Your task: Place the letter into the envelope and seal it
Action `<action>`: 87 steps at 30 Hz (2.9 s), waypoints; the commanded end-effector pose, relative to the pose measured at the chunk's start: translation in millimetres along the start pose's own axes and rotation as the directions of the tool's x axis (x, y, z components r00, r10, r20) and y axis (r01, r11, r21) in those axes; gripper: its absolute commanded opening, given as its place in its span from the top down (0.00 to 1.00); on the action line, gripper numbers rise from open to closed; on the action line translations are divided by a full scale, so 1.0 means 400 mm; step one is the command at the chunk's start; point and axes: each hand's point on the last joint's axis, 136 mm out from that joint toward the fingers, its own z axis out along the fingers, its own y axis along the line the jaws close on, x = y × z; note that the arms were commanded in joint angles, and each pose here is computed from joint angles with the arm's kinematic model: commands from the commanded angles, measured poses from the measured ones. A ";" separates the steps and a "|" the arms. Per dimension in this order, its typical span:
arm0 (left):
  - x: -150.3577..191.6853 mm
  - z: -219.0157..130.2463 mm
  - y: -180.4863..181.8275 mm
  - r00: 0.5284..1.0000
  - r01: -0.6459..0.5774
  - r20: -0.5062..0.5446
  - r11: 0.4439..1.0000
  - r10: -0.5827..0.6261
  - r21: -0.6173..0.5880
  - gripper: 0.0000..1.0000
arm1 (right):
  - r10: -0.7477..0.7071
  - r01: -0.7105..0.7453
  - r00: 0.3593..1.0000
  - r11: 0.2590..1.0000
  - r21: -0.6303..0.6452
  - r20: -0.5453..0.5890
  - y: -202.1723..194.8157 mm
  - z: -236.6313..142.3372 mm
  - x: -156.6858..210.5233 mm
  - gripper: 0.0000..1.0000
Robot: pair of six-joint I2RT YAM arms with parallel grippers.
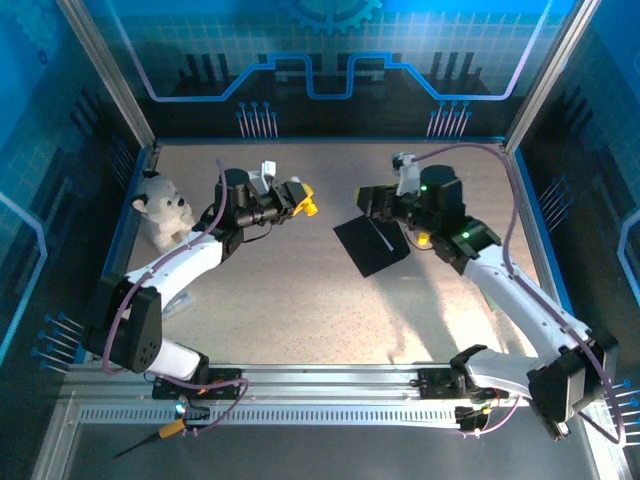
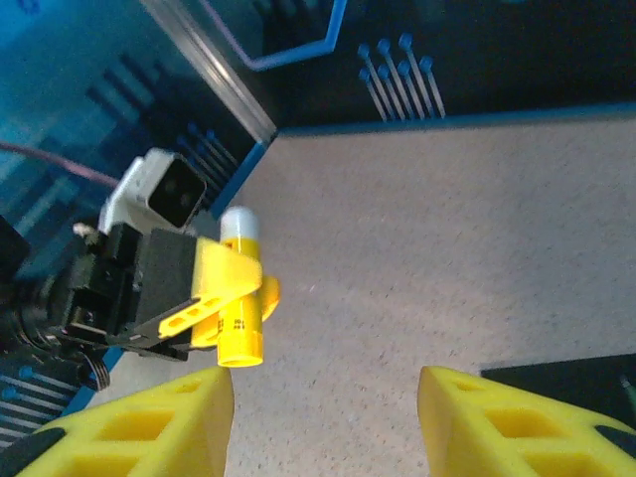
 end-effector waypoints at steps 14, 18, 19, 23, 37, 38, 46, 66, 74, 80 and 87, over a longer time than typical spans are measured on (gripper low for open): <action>0.161 0.138 0.104 0.989 -0.081 -0.138 0.985 0.059 -0.152 1.00 | 0.185 -0.135 0.959 0.965 0.227 -0.215 -0.353 -0.020 0.058 0.79; 0.209 0.208 0.157 0.986 -0.085 -0.158 0.980 0.057 -0.179 1.00 | 0.205 -0.135 0.941 0.957 0.255 -0.268 -0.418 0.016 0.073 0.95; 0.211 0.220 0.176 0.986 -0.083 -0.157 0.978 0.053 -0.193 1.00 | 0.208 -0.136 0.936 0.958 0.253 -0.284 -0.429 0.026 0.078 1.00; 0.213 0.258 0.225 0.986 -0.069 -0.161 0.973 0.033 -0.219 1.00 | 0.215 -0.123 0.920 0.952 0.281 -0.328 -0.488 0.060 0.103 1.00; 0.240 0.309 0.305 0.982 -0.061 -0.188 0.951 0.003 -0.302 1.00 | 0.263 -0.102 0.857 0.930 0.354 -0.443 -0.641 0.153 0.184 1.00; 0.242 0.308 0.310 0.982 -0.059 -0.187 0.949 0.000 -0.309 1.00 | 0.264 -0.098 0.850 0.929 0.357 -0.455 -0.649 0.157 0.192 1.00; 0.254 0.324 0.350 0.983 -0.023 -0.178 0.941 -0.039 -0.338 1.00 | 0.276 -0.105 0.813 0.936 0.337 -0.512 -0.677 0.191 0.246 1.00; 0.265 0.381 0.415 0.977 0.001 -0.203 0.947 -0.070 -0.322 1.00 | 0.292 -0.141 0.738 0.948 0.285 -0.608 -0.648 0.218 0.370 1.00; 0.241 0.366 0.429 0.975 -0.022 -0.214 0.940 -0.054 -0.340 1.00 | 0.301 -0.190 0.736 0.952 0.242 -0.606 -0.598 0.218 0.388 1.00; 0.230 0.354 0.435 0.971 -0.047 -0.237 0.937 -0.040 -0.347 1.00 | 0.308 -0.230 0.750 0.951 0.207 -0.585 -0.549 0.207 0.378 1.00; 0.232 0.350 0.439 0.963 -0.081 -0.269 0.931 -0.019 -0.356 1.00 | 0.354 -0.322 0.752 0.933 0.158 -0.557 -0.496 0.200 0.358 1.00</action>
